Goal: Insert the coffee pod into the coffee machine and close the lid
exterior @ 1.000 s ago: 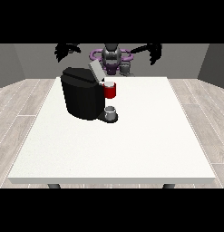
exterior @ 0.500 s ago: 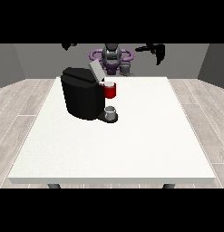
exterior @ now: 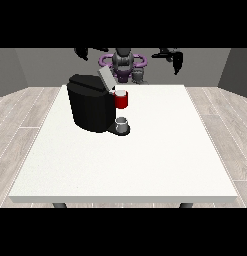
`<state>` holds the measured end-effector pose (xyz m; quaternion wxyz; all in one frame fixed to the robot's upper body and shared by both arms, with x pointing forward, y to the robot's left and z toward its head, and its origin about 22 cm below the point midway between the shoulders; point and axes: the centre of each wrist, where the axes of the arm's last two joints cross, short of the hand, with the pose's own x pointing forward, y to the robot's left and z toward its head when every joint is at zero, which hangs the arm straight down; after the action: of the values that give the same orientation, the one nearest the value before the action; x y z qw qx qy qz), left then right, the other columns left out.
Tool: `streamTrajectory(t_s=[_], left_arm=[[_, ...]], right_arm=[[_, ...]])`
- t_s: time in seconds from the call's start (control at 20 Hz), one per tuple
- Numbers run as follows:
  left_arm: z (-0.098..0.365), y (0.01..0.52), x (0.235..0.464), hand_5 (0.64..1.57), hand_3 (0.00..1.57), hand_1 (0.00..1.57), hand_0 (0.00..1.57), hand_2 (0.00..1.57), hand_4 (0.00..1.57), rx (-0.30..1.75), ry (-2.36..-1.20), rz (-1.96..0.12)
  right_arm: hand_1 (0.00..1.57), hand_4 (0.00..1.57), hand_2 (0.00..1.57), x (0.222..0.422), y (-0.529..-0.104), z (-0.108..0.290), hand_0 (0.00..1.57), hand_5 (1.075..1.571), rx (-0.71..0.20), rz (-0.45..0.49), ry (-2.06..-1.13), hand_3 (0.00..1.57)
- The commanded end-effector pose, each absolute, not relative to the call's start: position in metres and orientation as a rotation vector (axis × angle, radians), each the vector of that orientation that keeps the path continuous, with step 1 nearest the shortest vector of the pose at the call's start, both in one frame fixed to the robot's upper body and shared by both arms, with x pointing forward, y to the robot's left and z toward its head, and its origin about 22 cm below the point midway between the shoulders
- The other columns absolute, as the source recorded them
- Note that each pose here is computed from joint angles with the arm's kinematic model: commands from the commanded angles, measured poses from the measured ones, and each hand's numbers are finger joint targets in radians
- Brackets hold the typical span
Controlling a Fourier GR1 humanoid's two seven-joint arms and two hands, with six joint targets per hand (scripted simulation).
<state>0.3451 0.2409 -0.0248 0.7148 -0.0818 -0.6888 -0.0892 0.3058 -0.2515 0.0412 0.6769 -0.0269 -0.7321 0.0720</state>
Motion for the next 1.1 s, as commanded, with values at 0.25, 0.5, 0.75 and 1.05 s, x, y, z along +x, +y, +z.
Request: streamTrajectory(t_s=[0.25,0.5,0.75,1.05], left_arm=[[-0.021,0.255,0.312,1.571,0.0,0.0,0.0,0.0,0.0,-0.155,-1.579,-0.12],[0.008,0.241,0.315,1.571,0.0,0.0,0.0,0.0,0.0,-0.204,-1.608,-0.164],[0.007,0.234,0.305,1.571,0.0,0.0,0.0,0.0,0.0,-0.131,-1.671,-0.148],[0.018,0.249,0.294,1.571,0.0,0.0,0.0,0.0,0.0,-0.117,-1.616,-0.149]], right_arm=[[0.0,0.0,0.0,0.324,-0.255,0.048,0.0,1.571,-0.005,0.15,-1.617,0.0],[0.0,0.0,0.0,0.338,-0.268,0.037,0.0,1.571,-0.019,0.11,-1.632,0.0],[0.0,0.0,0.0,0.363,-0.274,0.062,0.0,1.571,0.009,0.137,-1.704,0.0],[0.0,0.0,0.0,0.365,-0.236,0.047,0.0,1.571,-0.012,0.212,-1.66,0.0]])
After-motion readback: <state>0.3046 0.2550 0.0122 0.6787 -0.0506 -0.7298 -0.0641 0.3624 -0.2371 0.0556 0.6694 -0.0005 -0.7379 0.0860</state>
